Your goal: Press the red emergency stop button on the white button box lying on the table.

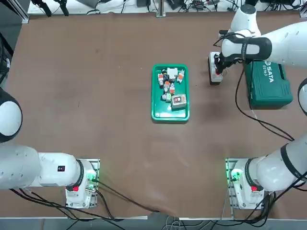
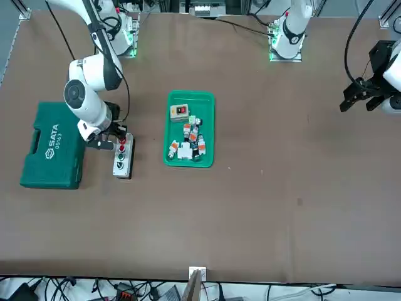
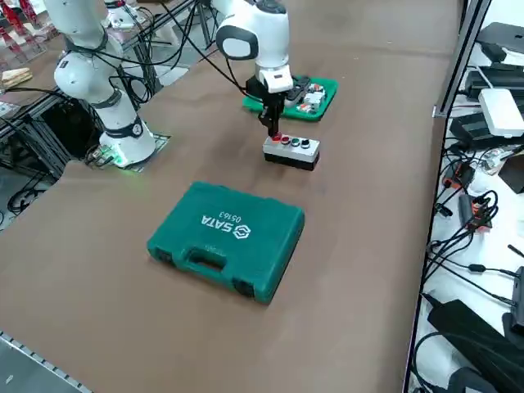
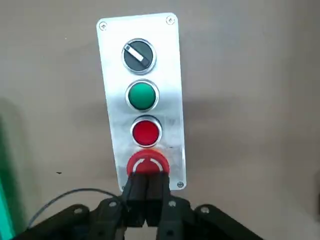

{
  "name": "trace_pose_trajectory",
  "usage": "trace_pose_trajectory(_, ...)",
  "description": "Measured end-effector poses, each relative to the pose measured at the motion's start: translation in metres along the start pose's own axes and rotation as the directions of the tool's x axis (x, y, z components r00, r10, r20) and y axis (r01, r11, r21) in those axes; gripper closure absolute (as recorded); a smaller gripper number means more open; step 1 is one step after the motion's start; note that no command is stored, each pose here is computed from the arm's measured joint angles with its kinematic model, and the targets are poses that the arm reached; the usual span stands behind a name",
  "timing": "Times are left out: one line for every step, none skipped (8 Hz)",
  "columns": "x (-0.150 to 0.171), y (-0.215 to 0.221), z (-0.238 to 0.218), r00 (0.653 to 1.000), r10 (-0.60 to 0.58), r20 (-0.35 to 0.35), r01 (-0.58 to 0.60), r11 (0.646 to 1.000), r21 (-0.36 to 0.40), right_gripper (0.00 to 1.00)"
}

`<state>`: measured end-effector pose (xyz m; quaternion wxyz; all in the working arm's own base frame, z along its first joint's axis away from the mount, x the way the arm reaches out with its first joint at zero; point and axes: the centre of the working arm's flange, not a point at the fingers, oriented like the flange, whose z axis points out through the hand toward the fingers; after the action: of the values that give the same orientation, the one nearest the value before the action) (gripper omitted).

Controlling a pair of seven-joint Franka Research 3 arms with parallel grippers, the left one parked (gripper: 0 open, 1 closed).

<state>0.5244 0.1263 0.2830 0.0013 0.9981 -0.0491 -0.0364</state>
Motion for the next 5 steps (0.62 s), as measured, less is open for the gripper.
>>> trace_pose_trajectory(0.0002,0.0000,0.0007,1.000,0.000,0.000,0.000,1.000,0.000,0.98)
trace_pose_trajectory(0.0003,-0.0001,0.0010,1.000,0.001,-0.001,-0.001,1.000,0.000,0.98)
trace_pose_trajectory(0.0005,-0.0001,0.0011,1.000,0.001,-0.002,-0.001,1.000,0.001,0.98)
trace_pose_trajectory(0.0007,-0.0002,0.0014,1.000,0.002,-0.003,-0.002,1.000,0.001,0.98)
trace_pose_trajectory(0.0007,-0.0002,0.0015,1.000,0.002,-0.003,-0.002,1.000,0.001,0.98)
